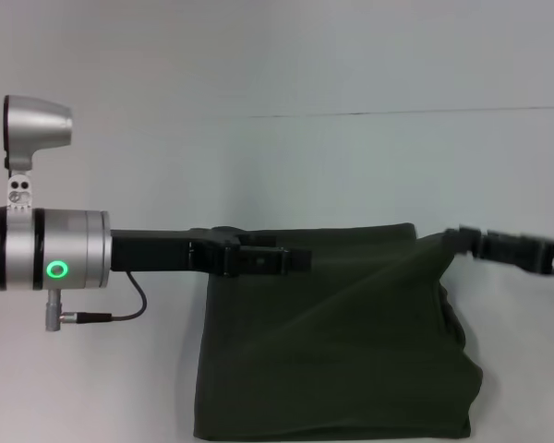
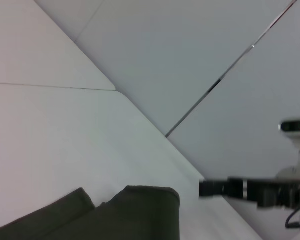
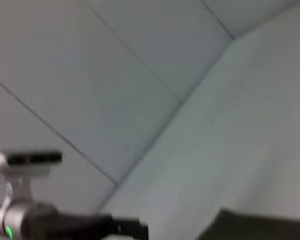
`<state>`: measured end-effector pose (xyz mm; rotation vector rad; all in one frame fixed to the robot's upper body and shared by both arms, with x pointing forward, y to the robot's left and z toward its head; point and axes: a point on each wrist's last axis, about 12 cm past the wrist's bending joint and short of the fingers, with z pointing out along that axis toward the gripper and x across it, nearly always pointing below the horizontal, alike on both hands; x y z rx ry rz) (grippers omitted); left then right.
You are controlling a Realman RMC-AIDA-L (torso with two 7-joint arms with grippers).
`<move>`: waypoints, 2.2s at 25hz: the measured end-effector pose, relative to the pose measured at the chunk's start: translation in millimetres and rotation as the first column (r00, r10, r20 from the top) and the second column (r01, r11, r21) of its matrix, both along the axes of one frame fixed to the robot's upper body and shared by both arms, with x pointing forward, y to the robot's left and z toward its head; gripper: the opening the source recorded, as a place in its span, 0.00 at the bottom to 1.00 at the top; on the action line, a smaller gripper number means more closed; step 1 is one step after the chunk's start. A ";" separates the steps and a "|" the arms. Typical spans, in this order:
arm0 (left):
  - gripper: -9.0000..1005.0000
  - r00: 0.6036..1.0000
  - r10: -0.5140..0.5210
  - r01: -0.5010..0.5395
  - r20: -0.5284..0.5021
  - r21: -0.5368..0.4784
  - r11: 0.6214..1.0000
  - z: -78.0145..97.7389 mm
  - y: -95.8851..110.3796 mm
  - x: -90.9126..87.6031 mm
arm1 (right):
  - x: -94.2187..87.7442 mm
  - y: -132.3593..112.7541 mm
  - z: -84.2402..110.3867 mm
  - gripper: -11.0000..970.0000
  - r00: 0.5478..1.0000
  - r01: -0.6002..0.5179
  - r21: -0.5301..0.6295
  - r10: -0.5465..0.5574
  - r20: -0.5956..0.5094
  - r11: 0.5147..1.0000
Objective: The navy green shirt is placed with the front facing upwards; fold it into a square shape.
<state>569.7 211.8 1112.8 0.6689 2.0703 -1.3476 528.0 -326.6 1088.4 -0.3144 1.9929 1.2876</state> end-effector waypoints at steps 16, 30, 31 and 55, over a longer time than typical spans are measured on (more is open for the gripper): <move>0.87 1.000 0.024 -0.023 0.006 -0.040 0.999 -0.7 10.8 -5.4 | -72.5 -19.3 -41.3 0.94 0.986 -0.023 -0.021 0.020 -0.164 1.000; 0.87 1.000 0.027 -0.027 0.012 -0.038 0.999 -0.2 10.1 -4.2 | -59.7 -13.8 -46.8 0.92 0.984 -0.004 -0.077 -0.010 -0.179 0.997; 0.87 1.000 0.028 -0.027 0.012 -0.039 0.999 -0.3 10.0 -4.2 | -59.3 -14.1 -47.1 0.92 0.984 0.000 -0.080 -0.015 -0.179 0.997; 0.86 0.999 0.036 -0.036 0.015 -0.035 0.999 -0.7 8.4 -2.4 | -60.2 0.6 -53.1 0.88 0.972 -0.083 -0.069 0.066 -0.227 0.994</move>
